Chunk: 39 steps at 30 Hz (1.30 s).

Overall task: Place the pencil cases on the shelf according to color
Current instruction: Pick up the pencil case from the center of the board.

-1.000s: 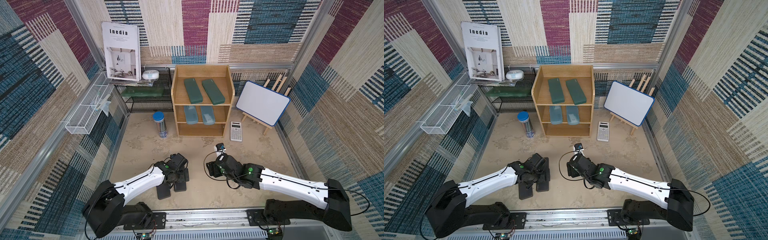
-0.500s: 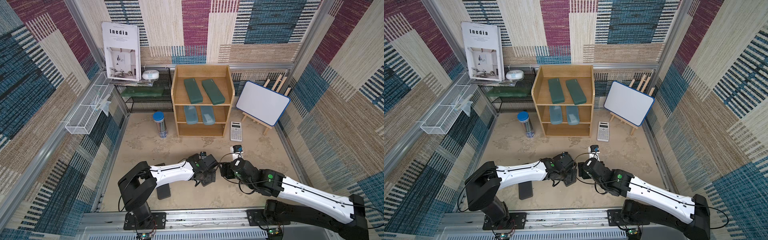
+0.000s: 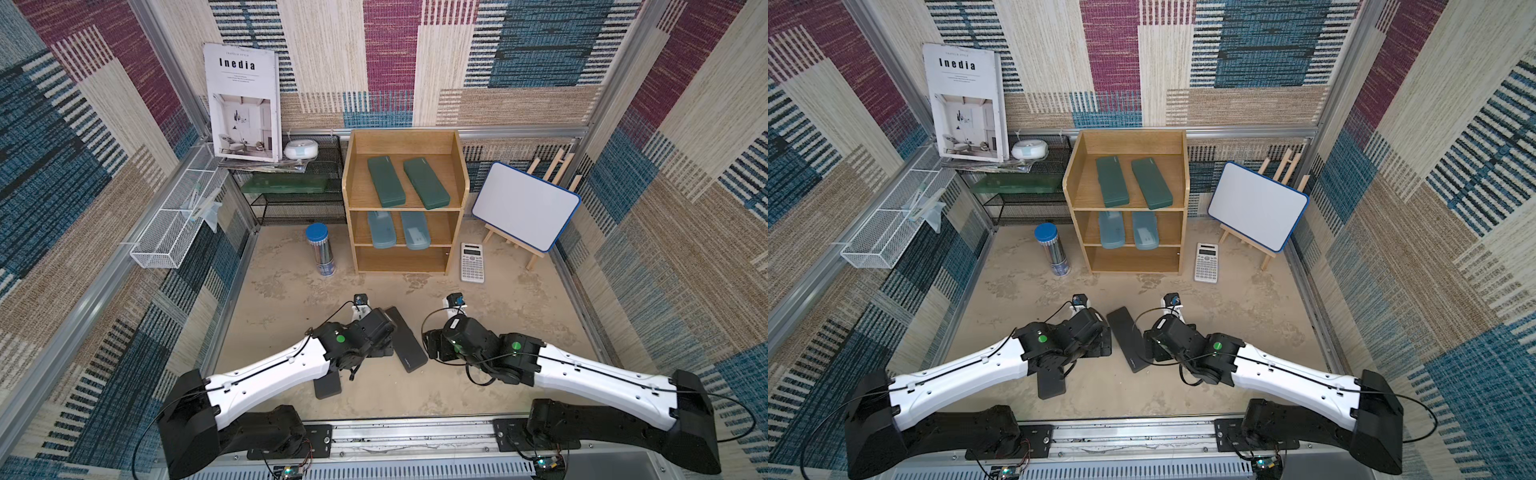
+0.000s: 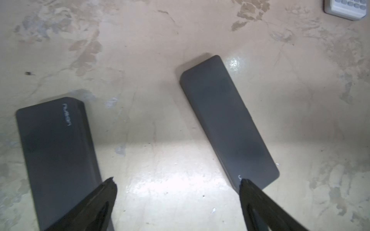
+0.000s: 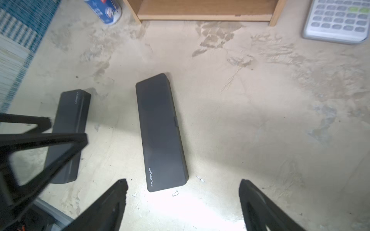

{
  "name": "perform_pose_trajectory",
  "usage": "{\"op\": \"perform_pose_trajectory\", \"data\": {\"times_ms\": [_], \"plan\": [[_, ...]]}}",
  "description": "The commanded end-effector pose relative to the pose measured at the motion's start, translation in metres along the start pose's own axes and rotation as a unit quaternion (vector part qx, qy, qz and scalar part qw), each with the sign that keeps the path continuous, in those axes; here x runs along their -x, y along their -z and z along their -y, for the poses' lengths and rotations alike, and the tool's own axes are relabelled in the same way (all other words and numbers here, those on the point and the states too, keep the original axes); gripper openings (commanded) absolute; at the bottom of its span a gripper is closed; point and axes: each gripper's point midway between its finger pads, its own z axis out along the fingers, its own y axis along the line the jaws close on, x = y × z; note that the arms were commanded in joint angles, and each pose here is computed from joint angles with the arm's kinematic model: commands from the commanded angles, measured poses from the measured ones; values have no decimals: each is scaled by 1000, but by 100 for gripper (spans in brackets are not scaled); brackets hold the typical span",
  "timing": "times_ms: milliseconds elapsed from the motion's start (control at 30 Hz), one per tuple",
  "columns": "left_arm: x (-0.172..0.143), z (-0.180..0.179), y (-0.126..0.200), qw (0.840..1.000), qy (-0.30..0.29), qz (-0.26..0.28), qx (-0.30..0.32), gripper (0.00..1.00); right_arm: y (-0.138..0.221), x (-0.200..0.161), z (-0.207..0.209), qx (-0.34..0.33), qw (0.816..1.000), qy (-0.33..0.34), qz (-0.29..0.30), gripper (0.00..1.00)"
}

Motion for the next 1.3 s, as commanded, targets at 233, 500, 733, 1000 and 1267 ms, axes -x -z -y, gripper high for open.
{"op": "perform_pose_trajectory", "data": {"times_ms": [233,500,733,1000,1267], "plan": [[-27,-105,21,993,106,44,37,99,-57,-53,-27,-1,989,69,-129,95],[-34,-124,19,989,132,55,46,99,-69,-77,-26,-4,981,97,-169,95],[-38,-114,2,990,132,34,36,99,-86,-93,-19,-43,974,108,-192,94],[-35,-116,4,991,120,39,43,100,-103,-114,-13,-68,969,108,-211,88],[-34,-117,3,991,120,43,44,99,-90,-96,-11,-78,980,80,-166,65]]}}
